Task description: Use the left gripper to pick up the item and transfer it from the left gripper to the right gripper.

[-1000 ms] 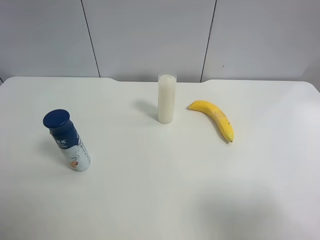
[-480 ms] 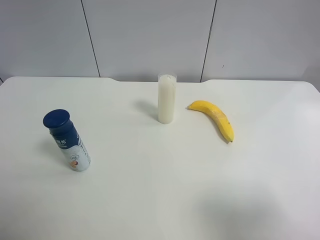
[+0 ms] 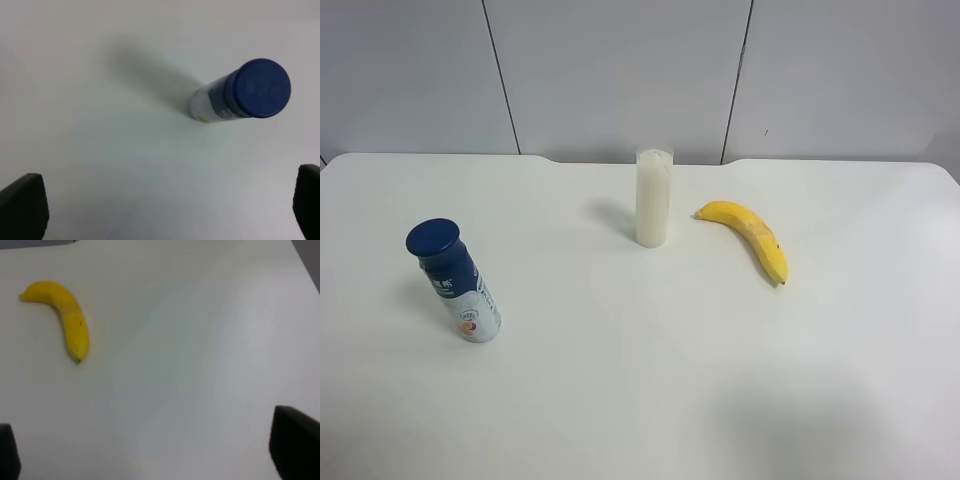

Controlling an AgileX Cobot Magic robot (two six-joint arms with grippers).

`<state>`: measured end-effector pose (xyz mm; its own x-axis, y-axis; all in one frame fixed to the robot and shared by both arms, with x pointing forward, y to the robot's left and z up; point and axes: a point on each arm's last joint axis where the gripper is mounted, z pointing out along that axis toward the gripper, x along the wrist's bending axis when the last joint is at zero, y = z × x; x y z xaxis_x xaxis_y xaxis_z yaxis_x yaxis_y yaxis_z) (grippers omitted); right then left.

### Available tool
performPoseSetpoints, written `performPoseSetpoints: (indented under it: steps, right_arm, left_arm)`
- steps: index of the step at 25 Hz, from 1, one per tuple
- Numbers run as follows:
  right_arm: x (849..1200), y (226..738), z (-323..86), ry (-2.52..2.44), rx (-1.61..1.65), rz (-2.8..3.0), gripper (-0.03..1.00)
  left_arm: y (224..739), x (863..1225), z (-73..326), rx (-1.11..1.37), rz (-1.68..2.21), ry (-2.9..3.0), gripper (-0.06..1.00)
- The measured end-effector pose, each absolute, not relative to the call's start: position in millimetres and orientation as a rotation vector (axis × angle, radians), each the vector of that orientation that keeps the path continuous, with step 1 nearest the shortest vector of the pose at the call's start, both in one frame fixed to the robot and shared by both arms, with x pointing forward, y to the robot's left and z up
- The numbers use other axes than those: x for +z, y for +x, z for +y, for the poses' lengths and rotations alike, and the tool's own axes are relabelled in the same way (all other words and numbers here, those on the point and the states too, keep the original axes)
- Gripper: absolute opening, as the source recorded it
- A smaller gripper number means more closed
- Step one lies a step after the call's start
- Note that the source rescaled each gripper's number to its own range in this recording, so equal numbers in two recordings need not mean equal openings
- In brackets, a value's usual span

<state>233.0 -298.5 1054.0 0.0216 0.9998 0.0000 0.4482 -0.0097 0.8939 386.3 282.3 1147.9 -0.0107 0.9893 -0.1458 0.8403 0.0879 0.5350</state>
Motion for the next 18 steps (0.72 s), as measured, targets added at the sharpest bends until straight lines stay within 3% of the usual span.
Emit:
performPoseSetpoints:
  steps: [18]
  right_arm:
    - [1054.0,233.0,-298.5,1.556,0.940,1.523,1.00]
  left_arm:
    - [416.0,1116.9,220.1,0.275,1.942,1.979,1.00]
